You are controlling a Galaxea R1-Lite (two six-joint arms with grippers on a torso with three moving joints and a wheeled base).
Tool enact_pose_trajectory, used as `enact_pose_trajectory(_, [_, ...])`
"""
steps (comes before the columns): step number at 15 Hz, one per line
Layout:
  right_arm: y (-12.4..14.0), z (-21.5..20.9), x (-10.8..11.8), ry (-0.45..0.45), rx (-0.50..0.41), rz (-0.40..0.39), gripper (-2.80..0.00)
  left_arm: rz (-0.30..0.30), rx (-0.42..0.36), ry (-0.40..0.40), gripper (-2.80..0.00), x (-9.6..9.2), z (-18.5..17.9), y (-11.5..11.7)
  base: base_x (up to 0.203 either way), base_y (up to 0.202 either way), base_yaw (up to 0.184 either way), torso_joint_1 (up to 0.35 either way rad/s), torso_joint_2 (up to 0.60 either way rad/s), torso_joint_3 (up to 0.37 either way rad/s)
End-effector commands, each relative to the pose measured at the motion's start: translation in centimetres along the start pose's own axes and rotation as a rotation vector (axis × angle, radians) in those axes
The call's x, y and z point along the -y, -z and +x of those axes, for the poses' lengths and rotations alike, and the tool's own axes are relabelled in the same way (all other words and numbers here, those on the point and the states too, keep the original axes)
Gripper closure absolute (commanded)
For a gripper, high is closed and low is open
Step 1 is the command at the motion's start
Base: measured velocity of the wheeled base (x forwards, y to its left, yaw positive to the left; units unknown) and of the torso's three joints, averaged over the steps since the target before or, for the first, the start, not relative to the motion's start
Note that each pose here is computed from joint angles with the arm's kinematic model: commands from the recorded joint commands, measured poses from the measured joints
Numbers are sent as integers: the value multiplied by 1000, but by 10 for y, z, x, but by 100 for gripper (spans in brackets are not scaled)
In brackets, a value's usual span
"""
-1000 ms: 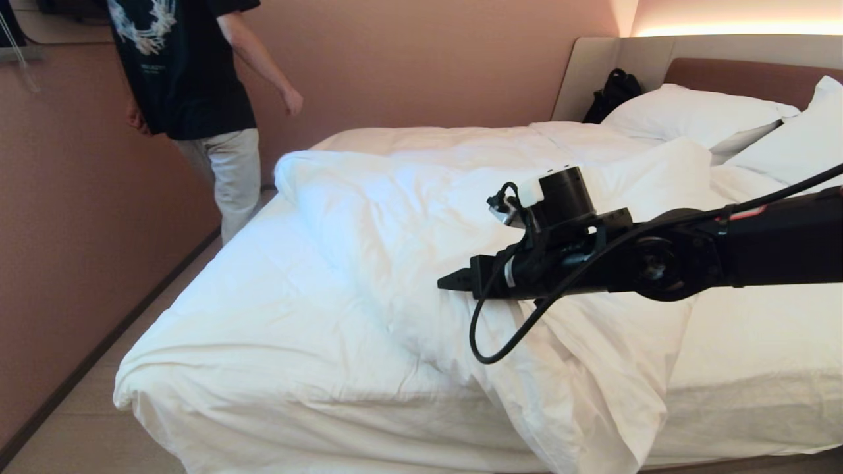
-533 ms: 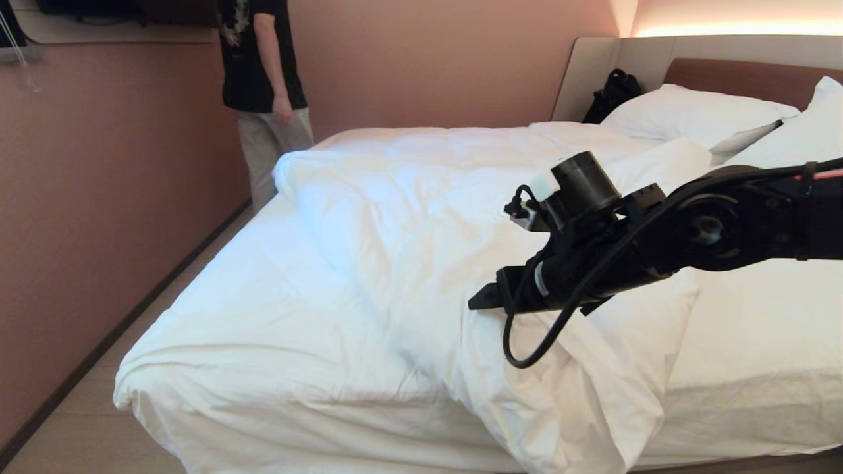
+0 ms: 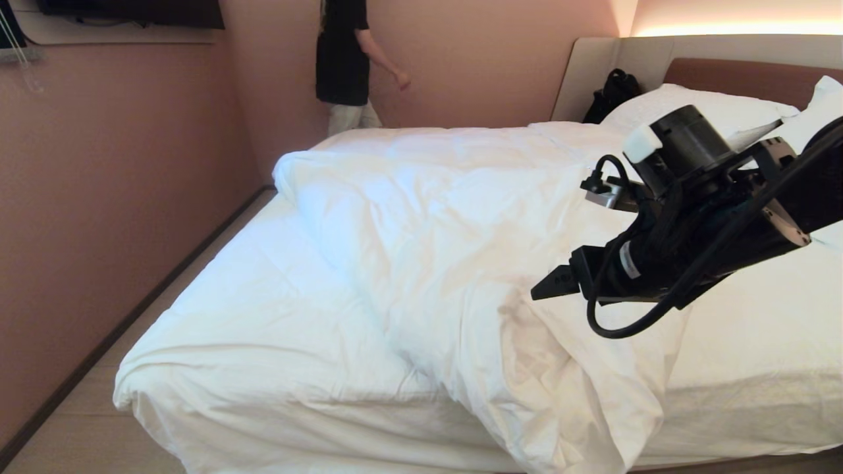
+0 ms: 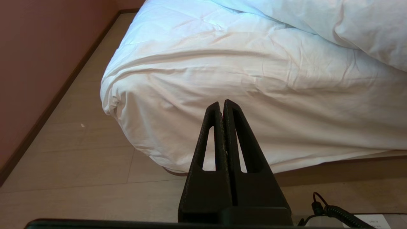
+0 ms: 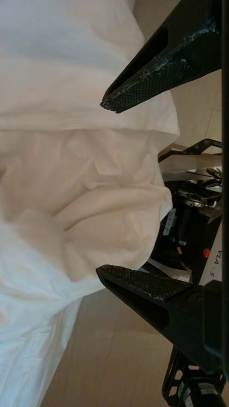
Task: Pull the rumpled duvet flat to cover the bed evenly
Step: Hold the folded corner of the quilt
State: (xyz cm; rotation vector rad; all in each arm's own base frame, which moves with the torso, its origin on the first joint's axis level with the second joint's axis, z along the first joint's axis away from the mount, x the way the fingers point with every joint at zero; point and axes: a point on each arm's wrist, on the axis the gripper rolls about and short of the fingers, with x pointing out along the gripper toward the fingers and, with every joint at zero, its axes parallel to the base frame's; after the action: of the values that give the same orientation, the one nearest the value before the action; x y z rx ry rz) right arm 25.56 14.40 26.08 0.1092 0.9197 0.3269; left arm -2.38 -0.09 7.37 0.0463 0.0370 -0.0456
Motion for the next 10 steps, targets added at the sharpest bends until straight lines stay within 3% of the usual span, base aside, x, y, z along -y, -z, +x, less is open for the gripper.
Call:
enact_pose_trajectory(1, [-9, 1, 0, -45, 138, 10, 0, 0, 0, 0, 0, 0, 0, 0, 0, 0, 0, 0, 0, 0])
enact_pose_trajectory(4, [-17, 13, 9, -80, 239, 34, 0, 0, 0, 0, 0, 0, 0, 0, 0, 0, 0, 0, 0, 0])
enact_pose_trajectory(5, [-22, 16, 15, -138, 264, 42, 0, 0, 0, 0, 0, 0, 0, 0, 0, 0, 0, 0, 0, 0])
enact_pose_trajectory(10, [-36, 26, 41, -270, 278, 71, 0, 0, 0, 0, 0, 0, 0, 0, 0, 0, 0, 0, 0, 0])
